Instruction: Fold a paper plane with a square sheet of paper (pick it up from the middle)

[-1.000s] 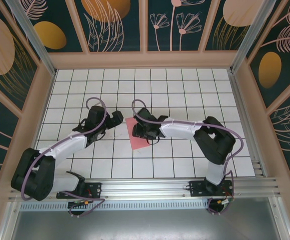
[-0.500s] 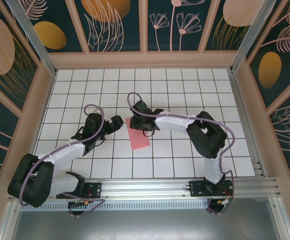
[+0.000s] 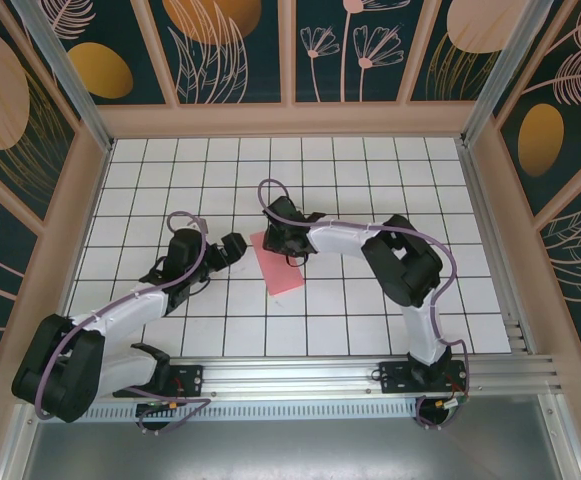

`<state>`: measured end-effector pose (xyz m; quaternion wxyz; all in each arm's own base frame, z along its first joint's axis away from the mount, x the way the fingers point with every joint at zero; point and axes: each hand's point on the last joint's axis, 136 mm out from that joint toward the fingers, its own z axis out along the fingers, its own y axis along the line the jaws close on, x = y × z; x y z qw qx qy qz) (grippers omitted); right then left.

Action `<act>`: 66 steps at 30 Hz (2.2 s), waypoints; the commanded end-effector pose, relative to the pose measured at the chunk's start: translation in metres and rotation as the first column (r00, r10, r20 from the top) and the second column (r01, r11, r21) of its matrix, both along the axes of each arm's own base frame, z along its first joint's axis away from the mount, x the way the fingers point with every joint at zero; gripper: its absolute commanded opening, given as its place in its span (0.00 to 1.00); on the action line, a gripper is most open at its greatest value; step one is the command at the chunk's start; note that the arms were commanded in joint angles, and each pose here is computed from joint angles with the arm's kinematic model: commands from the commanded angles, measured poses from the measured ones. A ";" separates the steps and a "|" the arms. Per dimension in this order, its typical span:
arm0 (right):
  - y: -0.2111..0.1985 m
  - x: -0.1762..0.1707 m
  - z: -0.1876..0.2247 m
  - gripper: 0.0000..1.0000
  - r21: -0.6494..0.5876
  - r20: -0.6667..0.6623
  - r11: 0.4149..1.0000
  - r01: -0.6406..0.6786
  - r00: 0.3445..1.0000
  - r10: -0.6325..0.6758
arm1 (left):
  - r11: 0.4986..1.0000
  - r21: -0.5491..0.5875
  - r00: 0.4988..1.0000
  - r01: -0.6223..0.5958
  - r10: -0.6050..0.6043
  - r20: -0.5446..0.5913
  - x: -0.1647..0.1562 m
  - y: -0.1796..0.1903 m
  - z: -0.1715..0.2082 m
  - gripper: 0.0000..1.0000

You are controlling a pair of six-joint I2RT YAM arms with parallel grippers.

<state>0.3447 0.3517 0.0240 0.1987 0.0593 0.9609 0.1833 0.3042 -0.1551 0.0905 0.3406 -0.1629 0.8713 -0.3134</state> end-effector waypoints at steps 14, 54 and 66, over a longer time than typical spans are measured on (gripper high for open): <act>-0.026 -0.044 0.021 0.48 -0.012 -0.050 0.999 0.033 0.998 -0.034 | 0.987 -0.106 0.992 0.123 -0.127 -0.029 -0.013 -0.023 -0.004 0.95; -0.037 0.003 -0.002 0.43 -0.061 -0.034 0.998 -0.007 0.999 0.005 | 0.949 -0.183 0.931 0.257 -0.294 -0.218 -0.044 -0.064 -0.038 0.73; -0.051 -0.012 -0.033 0.43 -0.057 -0.107 0.998 0.034 0.993 -0.040 | 0.906 -0.247 0.887 0.344 -0.400 -0.230 -0.055 -0.089 -0.034 0.75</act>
